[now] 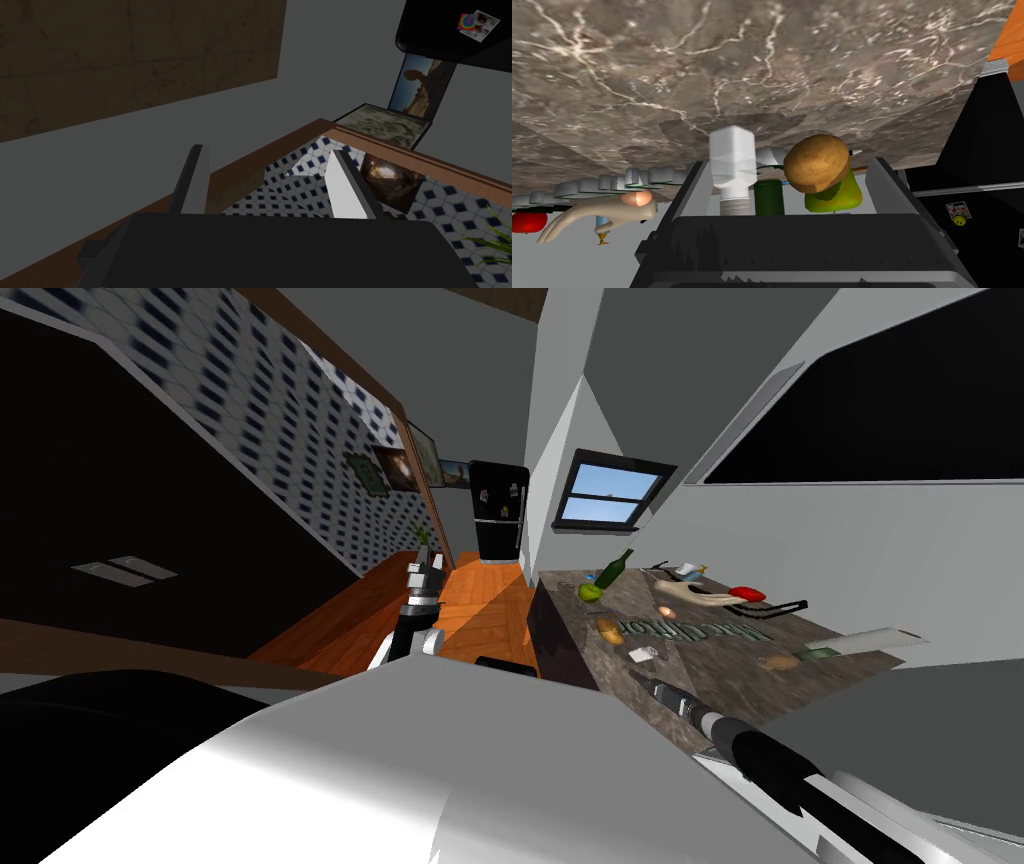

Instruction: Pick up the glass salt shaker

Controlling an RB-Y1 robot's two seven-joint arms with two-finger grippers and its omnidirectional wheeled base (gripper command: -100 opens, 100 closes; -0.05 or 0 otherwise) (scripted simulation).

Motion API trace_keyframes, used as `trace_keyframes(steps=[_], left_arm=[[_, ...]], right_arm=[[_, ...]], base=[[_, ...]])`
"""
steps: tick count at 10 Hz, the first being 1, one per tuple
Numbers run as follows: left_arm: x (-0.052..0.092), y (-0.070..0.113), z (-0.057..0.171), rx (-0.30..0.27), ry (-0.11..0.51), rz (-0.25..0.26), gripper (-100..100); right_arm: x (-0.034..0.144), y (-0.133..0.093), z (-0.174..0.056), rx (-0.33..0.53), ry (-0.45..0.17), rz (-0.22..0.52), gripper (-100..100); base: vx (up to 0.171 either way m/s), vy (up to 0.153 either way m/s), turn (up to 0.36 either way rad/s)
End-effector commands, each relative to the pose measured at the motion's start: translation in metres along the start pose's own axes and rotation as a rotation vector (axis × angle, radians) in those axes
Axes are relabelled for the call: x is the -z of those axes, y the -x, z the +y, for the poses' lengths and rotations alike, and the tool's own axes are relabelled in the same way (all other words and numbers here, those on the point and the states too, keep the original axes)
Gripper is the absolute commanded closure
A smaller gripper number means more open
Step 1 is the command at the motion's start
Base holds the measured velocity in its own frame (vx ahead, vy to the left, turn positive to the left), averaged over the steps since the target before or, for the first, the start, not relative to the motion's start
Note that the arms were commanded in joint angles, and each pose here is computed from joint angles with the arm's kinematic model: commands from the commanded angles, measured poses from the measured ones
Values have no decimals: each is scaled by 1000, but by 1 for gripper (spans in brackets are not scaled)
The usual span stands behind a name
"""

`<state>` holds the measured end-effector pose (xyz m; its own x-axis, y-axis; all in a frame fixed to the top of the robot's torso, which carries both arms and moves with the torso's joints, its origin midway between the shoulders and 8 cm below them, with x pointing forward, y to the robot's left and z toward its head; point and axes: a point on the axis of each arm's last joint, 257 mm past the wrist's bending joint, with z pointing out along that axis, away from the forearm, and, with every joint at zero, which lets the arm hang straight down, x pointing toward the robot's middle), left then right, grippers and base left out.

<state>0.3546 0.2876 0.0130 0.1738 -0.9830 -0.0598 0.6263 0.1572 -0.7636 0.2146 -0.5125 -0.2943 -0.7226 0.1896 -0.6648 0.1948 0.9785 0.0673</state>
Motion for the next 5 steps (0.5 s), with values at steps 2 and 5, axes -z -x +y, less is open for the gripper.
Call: trace_keyframes(steps=[2,5], left_arm=[[0,0,0,0,0,0,0],[0,0,0,0,0,0,0]], right_arm=[[-1,-5,-24,18,-74,48,-100],[1,-11,-46,28,-142,89,-100]], base=[[94,-62,125],[87,-58,119]])
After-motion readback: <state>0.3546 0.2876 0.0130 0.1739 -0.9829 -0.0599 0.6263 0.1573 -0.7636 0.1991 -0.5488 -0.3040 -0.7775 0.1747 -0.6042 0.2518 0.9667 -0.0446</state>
